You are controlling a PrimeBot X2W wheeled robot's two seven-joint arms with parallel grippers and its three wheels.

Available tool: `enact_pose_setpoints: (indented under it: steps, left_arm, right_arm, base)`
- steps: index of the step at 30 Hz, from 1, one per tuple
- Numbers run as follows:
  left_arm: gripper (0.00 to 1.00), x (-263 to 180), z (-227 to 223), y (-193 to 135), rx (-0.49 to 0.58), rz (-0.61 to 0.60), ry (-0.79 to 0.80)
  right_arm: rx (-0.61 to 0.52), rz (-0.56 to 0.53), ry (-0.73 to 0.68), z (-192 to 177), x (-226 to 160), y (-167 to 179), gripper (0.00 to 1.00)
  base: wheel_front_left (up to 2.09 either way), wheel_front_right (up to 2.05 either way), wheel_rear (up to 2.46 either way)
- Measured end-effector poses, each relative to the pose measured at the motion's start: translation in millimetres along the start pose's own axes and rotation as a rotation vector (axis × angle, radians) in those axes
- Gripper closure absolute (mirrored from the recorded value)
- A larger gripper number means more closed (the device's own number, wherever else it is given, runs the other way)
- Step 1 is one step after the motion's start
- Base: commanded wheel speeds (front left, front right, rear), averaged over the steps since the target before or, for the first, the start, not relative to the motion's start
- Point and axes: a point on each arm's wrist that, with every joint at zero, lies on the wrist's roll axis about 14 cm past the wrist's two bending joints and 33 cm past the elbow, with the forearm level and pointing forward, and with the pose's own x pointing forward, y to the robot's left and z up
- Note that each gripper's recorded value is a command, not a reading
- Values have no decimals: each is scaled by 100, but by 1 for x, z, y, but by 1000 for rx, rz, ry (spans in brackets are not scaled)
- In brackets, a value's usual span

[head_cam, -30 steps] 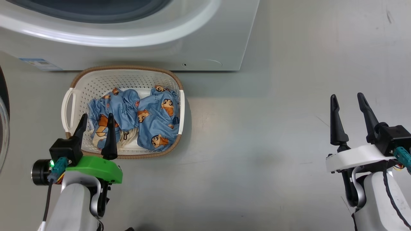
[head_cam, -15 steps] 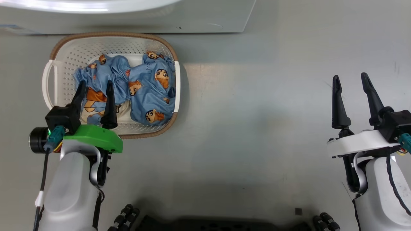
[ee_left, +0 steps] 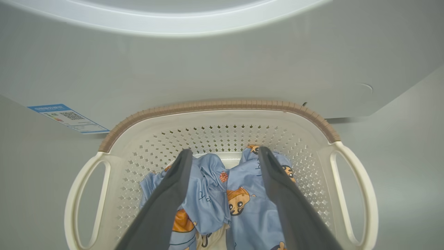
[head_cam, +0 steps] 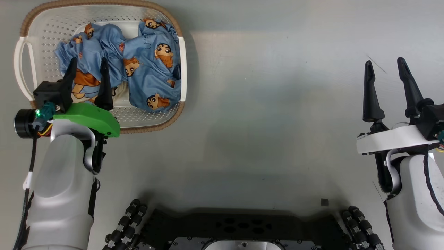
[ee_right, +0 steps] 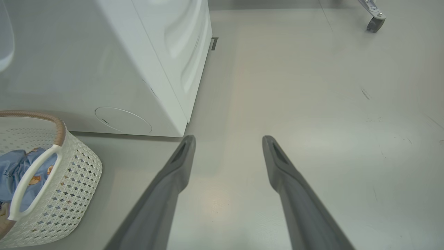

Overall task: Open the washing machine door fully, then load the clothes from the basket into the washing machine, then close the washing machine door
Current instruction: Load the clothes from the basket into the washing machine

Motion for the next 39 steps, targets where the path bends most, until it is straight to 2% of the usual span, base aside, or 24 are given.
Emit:
enact_pose_setpoints:
  steps: [17,39]
  left_arm:
    - [0,31,-46,34,44,48,176]
    - [0,53,-97,43,84,46,358]
  right_arm:
    - [8,-23,65,-30,6,-10,0]
    - [12,-48,121,-58,10,-19,0]
  base:
    - [0,0,0]
    - [0,0,0]
